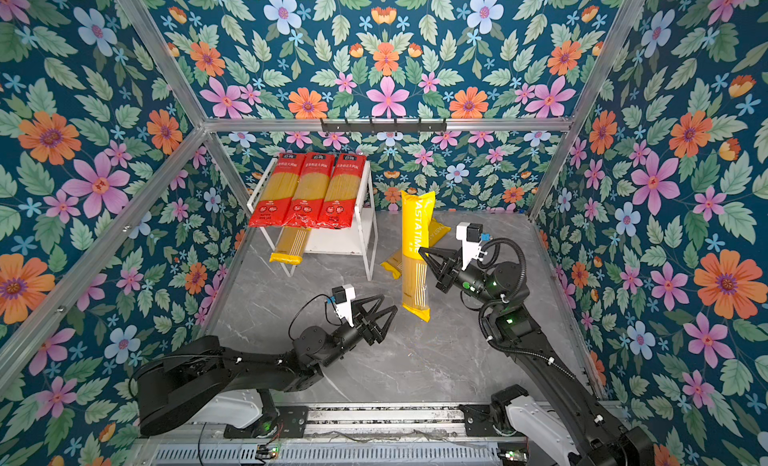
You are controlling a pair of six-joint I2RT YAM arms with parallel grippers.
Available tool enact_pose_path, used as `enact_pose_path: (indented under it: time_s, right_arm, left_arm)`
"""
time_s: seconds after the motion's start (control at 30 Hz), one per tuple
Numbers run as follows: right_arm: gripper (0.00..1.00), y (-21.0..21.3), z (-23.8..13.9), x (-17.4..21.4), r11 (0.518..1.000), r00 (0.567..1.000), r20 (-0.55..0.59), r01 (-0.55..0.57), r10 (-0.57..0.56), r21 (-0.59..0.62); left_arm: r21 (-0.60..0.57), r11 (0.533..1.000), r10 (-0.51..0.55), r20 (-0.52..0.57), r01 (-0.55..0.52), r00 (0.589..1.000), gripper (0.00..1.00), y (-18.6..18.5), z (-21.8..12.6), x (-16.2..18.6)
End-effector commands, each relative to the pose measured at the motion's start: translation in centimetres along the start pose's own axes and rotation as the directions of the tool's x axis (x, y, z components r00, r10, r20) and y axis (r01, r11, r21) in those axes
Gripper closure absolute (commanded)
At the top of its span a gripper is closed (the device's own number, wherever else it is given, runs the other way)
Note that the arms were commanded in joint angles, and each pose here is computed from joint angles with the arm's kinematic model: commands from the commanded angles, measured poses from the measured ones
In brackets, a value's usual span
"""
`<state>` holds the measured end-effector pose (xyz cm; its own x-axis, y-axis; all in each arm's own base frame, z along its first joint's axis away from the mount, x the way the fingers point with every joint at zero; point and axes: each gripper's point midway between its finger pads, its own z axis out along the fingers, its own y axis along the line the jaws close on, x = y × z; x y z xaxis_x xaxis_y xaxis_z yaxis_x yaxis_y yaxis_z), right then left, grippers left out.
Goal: Place and organize the pasta boxes and bags onto the shelf
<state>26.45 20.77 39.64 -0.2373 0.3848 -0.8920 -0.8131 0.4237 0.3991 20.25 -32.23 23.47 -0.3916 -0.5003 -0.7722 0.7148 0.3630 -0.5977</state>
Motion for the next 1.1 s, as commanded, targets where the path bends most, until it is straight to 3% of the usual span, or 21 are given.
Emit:
enact_pose_path:
  time_s: [0.0,0.37,0.67,0.83,1.07]
  right_arm:
    - [1.0,4.1,-0.2,-5.5,0.983,0.974,0.189,0.146,-0.124,-0.107]
    - [1.0,8.2,1.1,-8.8,0.965,0.93,0.347,0.193,-0.121,-0.18]
    - [1.0,10.9,1.2,-8.9,0.949,0.913,0.406,0.164,-0.042,-0.27]
    - [1.0,11.6,0.8,-8.3,0.94,0.912,0.408,0.107,0.037,-0.324]
    - [1.0,8.9,0.4,-5.1,0.951,0.916,0.374,-0.028,0.147,-0.306]
  left_arm:
    - [0.118,0.991,-0.073,0.084,0.063,0.994,0.11,-2.5,0.1,-2.2]
    - [0.254,0.957,-0.175,0.117,0.141,0.978,0.05,-5.7,1.2,-3.7]
    - [0.284,0.956,-0.154,0.264,0.076,0.952,0.01,-7.5,-0.6,-8.7]
    - [0.275,0.958,-0.177,0.318,0.088,0.931,0.01,-7.5,-1.3,-10.4]
    - [0.226,0.97,-0.179,0.391,0.095,0.903,0.07,-6.5,-2.4,-12.1]
